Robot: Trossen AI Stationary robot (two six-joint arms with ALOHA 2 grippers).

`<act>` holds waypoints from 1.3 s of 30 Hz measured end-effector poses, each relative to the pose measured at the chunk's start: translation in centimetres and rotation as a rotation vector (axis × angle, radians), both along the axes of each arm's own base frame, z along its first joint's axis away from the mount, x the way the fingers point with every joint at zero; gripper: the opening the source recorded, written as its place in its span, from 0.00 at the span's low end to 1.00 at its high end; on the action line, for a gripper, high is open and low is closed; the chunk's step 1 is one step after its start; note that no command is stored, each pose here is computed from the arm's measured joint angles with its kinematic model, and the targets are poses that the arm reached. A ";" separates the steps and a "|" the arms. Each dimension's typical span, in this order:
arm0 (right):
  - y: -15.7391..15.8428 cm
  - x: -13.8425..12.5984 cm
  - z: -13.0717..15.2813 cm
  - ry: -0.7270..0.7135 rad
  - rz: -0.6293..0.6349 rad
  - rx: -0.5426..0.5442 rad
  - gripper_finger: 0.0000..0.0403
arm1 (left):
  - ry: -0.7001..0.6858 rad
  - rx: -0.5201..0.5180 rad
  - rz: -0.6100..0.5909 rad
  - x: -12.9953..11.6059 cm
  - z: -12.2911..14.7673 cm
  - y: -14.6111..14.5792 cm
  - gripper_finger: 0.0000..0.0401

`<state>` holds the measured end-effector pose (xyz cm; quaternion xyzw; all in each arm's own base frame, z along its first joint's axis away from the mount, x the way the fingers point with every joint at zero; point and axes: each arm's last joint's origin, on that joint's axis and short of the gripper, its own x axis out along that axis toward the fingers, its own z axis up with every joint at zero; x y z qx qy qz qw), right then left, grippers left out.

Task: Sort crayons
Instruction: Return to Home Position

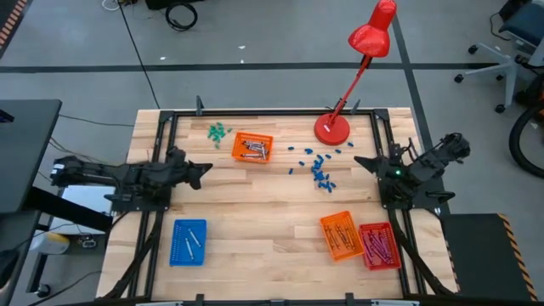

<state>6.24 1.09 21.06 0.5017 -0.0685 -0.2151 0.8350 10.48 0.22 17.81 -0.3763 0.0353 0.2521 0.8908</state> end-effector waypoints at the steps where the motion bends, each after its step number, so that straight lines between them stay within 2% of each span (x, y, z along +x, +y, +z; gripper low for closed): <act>1: 0.1 0.2 -0.4 -0.014 -0.006 0.019 0.14 | -0.014 -0.005 -0.008 -0.2 -0.3 0.0 0.03; 7: 0.5 1.1 -1.3 -0.119 -0.031 0.087 0.14 | -0.087 -0.008 -0.067 -0.9 -1.0 -0.1 0.03; 15: 0.6 1.3 -1.9 -0.108 -0.038 0.071 0.14 | -0.140 0.040 -0.119 -1.6 -0.6 -0.1 0.02; 20: 0.6 1.3 -1.9 -0.083 -0.018 0.021 0.14 | -0.134 0.040 -0.120 -1.5 -0.6 -0.1 0.02; 25: 1.0 1.5 -2.2 0.013 0.164 -0.124 0.14 | -0.136 0.021 -0.155 -1.5 -0.6 -0.2 0.03; 30: 1.1 1.5 -2.3 0.057 0.200 -0.228 0.14 | -0.142 0.002 -0.165 -1.5 -0.7 -0.2 0.06; 33: 1.1 1.5 -2.3 0.070 0.194 -0.266 0.14 | -0.119 0.062 -0.176 -1.5 -0.7 -0.2 0.06; 36: 1.0 1.5 -2.3 0.093 0.182 -0.324 0.14 | -0.060 0.215 -0.207 -1.5 -0.7 -0.2 0.07; 39: 1.0 1.5 -2.3 0.129 0.163 -0.407 0.14 | -0.030 0.290 -0.227 -1.5 -0.7 -0.2 0.07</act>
